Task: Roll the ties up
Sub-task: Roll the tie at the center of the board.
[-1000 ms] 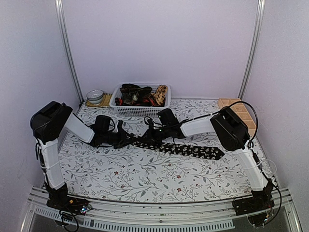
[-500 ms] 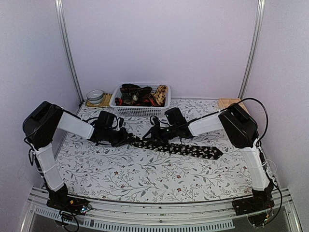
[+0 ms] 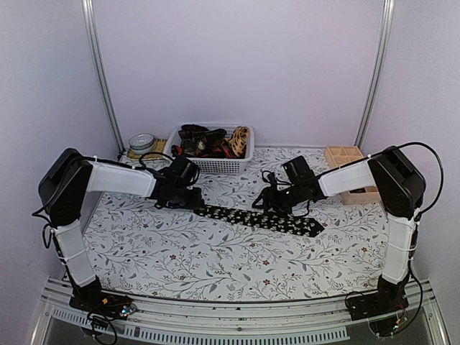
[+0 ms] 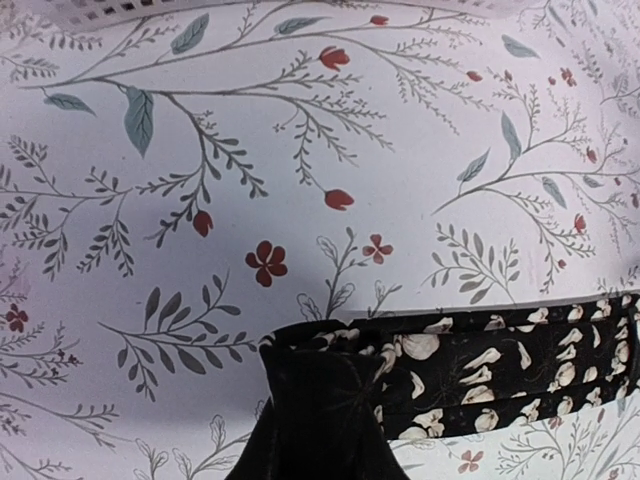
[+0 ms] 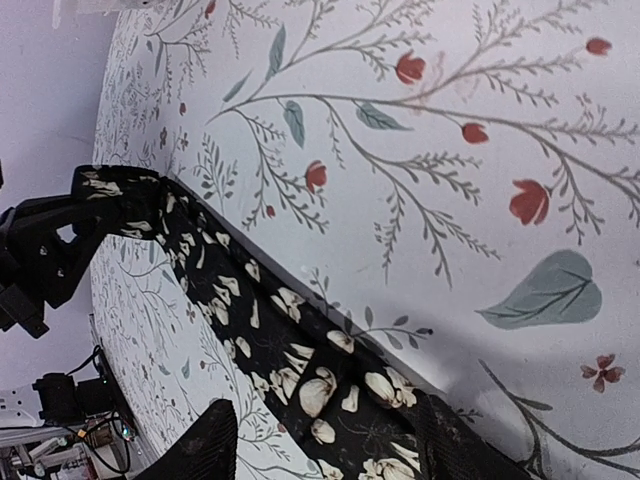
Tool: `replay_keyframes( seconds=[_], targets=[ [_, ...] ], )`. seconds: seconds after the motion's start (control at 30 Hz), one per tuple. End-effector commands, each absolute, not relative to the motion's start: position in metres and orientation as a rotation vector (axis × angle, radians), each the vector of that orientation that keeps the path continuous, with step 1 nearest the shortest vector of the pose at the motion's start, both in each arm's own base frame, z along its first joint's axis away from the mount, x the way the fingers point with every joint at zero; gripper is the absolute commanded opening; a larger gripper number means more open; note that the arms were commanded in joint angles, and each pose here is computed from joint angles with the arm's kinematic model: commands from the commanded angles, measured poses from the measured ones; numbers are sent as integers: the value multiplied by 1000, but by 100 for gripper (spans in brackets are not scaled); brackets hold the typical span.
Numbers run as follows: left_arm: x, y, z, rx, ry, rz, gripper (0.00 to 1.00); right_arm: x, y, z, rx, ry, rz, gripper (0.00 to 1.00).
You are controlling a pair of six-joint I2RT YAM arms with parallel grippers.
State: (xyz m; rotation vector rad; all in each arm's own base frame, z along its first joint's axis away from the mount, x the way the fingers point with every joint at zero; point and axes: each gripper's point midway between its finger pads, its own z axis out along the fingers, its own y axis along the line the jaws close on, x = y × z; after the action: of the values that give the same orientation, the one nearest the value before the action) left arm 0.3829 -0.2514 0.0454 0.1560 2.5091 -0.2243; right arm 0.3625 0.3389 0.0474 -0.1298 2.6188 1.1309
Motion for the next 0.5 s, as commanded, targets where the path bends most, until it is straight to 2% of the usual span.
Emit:
replay_keyframes(
  seconds=[0.0,0.27,0.47],
  targets=[
    [380,-244,44,285,2493,75,0,356,331,77,-166,2551,1127,61],
    [374,-258,39,473,2449,371,0,356,326,78,-149,2547,1124,61],
    [369,-272,37,537,2491,238,0,354,320,65,-132,2578,1085,61]
  ],
)
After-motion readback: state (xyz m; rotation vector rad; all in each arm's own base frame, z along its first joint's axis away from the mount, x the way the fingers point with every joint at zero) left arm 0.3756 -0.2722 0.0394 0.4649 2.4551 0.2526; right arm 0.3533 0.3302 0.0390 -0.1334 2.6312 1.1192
